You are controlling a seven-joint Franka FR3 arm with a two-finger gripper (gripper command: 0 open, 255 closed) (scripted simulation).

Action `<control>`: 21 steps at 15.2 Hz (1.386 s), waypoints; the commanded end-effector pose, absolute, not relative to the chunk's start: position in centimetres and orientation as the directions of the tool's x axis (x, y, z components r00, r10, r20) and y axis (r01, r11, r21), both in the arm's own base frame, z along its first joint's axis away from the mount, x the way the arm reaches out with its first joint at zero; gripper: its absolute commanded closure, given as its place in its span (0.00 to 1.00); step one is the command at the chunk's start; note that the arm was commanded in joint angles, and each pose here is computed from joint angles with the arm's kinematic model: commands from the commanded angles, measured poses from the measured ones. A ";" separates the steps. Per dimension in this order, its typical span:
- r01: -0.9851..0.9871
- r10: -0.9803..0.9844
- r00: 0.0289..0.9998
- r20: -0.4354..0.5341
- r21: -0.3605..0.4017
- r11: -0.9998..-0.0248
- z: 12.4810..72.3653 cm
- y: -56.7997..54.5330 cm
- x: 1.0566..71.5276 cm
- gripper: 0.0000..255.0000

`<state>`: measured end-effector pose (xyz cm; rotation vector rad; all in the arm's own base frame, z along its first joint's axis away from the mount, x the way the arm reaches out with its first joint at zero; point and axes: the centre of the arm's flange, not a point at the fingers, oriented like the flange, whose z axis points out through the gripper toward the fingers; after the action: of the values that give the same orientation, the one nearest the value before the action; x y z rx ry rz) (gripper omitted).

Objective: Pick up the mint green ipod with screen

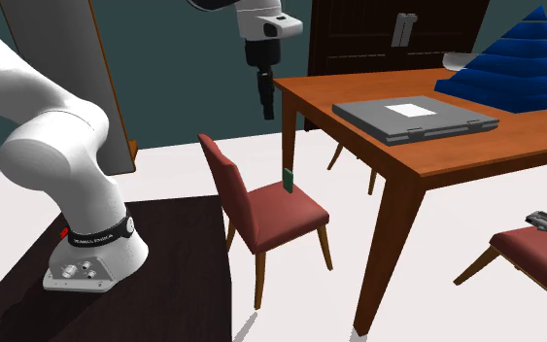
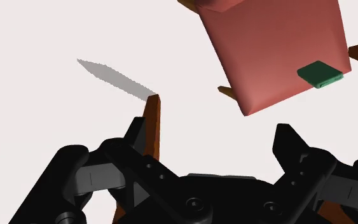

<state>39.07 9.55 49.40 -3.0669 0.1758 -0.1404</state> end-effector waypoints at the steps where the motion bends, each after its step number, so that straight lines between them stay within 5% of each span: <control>1: -0.098 -0.104 0.991 0.084 -0.068 -0.993 47.7 11.4 40.2 0.00; 21: 0.030 0.029 0.999 0.038 -0.023 -0.999 28.8 28.8 48.3 0.00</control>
<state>48.18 27.74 29.83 -3.1155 -0.0359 -0.0618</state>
